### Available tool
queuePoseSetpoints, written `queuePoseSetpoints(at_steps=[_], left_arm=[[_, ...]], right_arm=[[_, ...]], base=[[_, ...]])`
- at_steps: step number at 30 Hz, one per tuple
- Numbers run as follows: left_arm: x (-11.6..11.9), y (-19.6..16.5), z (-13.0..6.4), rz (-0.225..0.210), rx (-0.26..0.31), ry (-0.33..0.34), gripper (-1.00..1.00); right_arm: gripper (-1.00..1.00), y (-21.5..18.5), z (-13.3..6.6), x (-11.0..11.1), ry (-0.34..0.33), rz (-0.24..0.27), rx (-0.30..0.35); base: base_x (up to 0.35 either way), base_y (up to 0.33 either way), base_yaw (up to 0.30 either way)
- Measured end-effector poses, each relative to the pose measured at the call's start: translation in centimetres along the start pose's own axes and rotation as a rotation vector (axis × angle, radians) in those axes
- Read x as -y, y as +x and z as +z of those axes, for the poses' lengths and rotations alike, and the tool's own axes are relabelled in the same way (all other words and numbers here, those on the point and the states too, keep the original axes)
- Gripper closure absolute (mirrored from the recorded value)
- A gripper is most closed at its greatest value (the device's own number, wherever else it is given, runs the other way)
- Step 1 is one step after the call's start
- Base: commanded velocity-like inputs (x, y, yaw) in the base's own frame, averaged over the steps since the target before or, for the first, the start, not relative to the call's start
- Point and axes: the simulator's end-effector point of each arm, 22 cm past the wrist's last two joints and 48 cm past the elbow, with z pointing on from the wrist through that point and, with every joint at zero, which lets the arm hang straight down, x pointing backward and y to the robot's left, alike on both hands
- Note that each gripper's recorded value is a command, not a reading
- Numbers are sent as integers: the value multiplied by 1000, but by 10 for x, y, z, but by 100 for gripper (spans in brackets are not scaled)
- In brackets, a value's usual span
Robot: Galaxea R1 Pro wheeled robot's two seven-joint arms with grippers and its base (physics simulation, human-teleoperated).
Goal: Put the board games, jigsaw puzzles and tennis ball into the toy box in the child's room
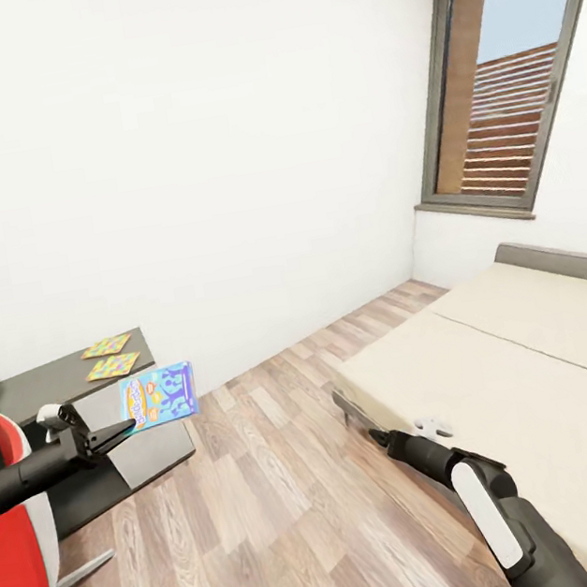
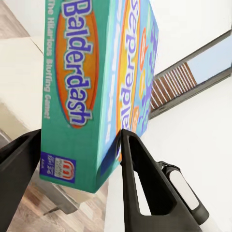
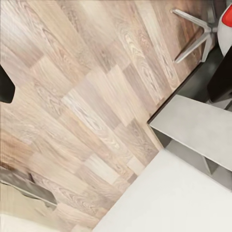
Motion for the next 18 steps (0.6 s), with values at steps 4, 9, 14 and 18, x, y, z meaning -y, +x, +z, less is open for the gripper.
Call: queuePoseSetpoints(at_steps=[4,9,14,18], left_arm=[[0,0,0,0,0,0,100],[0,1,1,-1,0,1,100],[0,1,2,-2,0,2,100],[0,1,2,-2,1,3,100]], right_arm=[[-100,0,0,0,0,0,0],[-100,0,0,0,0,-1,0],[-100,1,0,0,0,0,-1],[-100,1,0,0,0,0,-1]], base=[[315,-81,288],[316,-104,288],[316,-129,287],[316,-145,288]])
